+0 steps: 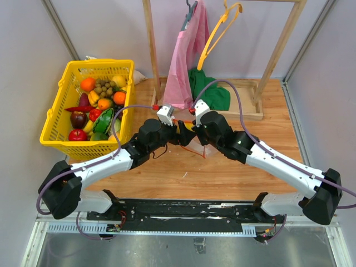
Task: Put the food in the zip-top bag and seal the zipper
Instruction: Place the fake fruit in the zipper food storage bag.
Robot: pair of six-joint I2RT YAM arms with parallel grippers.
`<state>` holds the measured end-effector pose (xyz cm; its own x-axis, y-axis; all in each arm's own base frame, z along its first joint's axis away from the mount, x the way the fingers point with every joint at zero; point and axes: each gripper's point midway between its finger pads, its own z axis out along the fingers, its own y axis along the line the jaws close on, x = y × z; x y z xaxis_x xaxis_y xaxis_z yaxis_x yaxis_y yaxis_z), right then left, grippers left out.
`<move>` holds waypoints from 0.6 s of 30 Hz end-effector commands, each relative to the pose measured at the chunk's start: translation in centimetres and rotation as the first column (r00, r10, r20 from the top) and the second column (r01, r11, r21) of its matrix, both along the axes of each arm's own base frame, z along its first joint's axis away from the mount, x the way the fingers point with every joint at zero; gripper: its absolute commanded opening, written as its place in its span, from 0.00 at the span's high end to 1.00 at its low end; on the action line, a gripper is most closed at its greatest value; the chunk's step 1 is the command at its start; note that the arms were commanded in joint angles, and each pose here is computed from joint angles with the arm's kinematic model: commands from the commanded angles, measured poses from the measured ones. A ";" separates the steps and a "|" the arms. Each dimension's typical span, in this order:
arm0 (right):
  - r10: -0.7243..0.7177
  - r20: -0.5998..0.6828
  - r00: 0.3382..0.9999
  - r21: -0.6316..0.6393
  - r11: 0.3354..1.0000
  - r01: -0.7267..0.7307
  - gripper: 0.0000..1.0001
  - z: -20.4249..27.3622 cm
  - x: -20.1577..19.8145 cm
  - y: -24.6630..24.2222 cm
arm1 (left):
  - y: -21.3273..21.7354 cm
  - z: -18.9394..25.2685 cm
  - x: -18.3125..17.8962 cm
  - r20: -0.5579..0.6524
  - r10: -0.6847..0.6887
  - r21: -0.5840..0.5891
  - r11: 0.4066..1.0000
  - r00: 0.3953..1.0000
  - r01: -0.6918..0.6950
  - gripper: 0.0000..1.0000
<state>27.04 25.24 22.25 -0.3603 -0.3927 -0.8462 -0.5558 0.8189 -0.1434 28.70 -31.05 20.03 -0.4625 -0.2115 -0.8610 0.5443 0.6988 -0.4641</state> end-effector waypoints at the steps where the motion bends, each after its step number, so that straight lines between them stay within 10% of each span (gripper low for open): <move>1: -0.006 0.002 1.000 0.051 0.999 0.005 0.99 1.0 0.3 0.2 | -0.5 1.7 0.4 0.013 0.015 -0.039 0.999 1.000 -0.015 0.30; 18: -0.021 -0.016 1.000 0.074 0.997 0.023 0.99 0.8 0.6 0.0 | -0.5 2.3 0.1 -0.048 0.024 -0.042 0.999 0.999 -0.026 0.04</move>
<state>27.12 25.33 22.15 -0.3853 -0.3612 -0.8491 -0.5565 0.8250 -0.0984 28.63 -31.27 20.53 -0.5075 -0.2342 -0.8292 0.5081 0.6959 -0.5075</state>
